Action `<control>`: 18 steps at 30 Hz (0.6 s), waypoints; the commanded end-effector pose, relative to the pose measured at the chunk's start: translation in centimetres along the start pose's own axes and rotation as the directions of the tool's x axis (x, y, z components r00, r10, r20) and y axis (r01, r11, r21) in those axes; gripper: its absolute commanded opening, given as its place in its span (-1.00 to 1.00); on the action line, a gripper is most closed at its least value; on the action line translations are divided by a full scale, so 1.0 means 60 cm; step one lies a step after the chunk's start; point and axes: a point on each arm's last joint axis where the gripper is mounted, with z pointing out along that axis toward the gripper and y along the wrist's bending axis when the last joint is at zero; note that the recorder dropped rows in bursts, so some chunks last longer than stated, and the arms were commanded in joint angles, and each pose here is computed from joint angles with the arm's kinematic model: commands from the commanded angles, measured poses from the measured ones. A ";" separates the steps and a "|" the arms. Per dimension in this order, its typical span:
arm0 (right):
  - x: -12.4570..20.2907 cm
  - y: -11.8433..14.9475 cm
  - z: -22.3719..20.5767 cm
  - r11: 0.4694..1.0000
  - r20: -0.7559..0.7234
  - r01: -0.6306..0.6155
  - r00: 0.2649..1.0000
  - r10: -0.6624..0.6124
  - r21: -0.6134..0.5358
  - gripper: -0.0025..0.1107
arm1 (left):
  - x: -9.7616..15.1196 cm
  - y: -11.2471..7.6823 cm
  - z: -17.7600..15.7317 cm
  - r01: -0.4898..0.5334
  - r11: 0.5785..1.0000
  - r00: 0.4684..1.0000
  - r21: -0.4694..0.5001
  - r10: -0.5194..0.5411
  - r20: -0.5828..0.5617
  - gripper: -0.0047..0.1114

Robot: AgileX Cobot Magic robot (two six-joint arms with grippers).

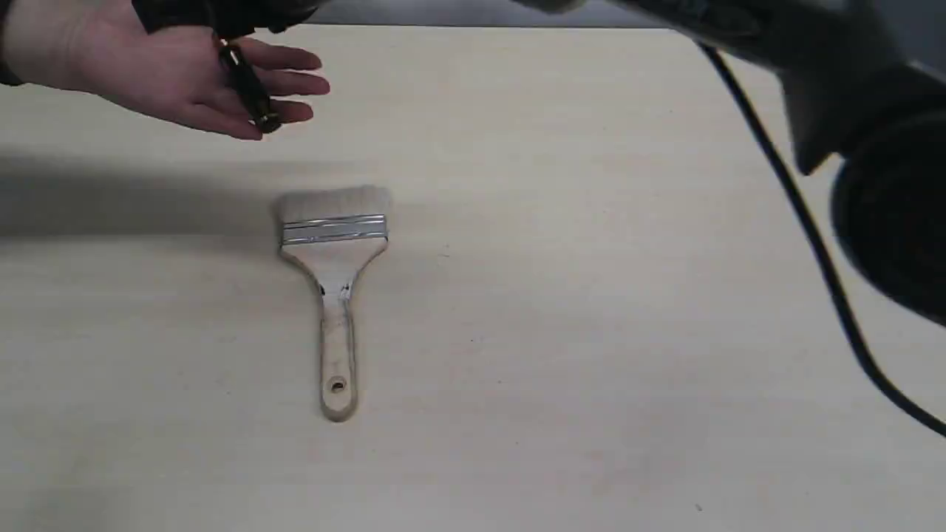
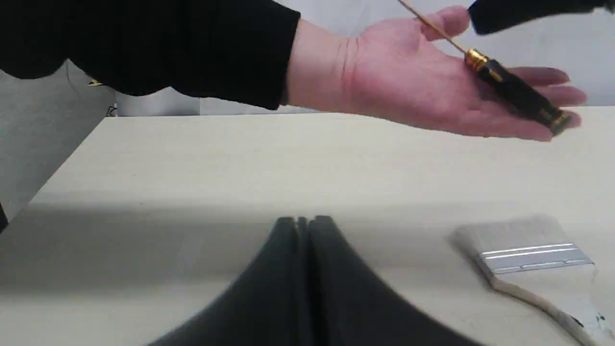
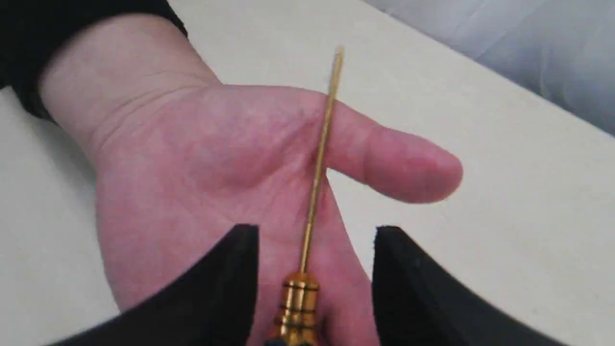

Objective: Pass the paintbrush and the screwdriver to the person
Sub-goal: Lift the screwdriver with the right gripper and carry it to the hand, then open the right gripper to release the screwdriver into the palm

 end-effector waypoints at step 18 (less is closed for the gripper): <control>-0.023 0.039 -0.105 0.983 -0.412 0.081 0.911 -0.007 0.163 -0.01 | -0.001 -0.001 0.000 0.005 1.000 1.000 0.008 -0.006 0.010 -0.92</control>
